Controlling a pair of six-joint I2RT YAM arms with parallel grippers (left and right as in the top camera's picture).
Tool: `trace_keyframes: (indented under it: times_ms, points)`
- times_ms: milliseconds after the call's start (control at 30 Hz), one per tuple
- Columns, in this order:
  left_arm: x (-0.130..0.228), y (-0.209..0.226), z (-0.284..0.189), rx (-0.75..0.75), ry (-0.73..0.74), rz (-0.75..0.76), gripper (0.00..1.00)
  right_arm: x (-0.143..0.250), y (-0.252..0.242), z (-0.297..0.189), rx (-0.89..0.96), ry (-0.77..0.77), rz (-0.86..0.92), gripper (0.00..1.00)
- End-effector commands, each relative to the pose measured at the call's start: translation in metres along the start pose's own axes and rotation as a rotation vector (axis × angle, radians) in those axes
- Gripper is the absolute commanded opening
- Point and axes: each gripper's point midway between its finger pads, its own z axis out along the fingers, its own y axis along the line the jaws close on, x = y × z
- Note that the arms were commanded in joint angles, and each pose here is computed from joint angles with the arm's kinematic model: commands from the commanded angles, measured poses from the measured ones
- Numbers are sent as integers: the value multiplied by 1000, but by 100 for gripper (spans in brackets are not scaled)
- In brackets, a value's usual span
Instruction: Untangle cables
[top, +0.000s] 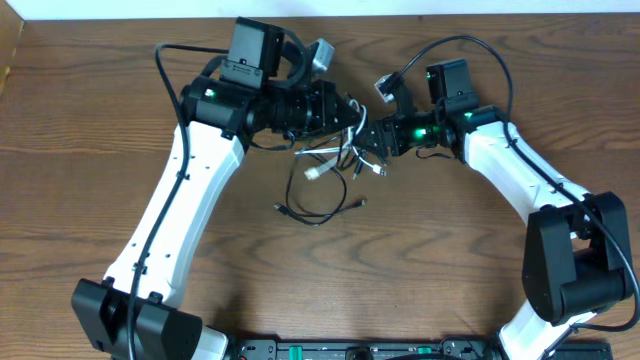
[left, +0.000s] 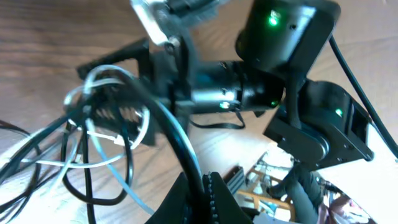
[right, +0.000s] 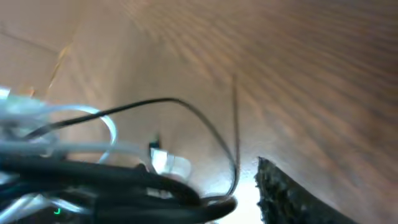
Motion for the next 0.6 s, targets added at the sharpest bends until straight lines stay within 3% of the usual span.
trace_keyframes:
  times_ms: [0, 133, 333, 567]
  points:
    - [6, -5, 6, 36, 37, 16, 7, 2, -37, -2, 231, -20, 193, 40]
    - [4, -4, 5, 34, 30, 13, 7, 36, -93, -30, 592, -49, 631, 34]
    - [-13, 19, -8, -32, -38, -2, 7, 74, -117, -60, 754, 38, 741, 31]
    - [-42, 77, -36, -282, -182, -26, 7, 110, -134, -99, 823, 172, 774, 34]
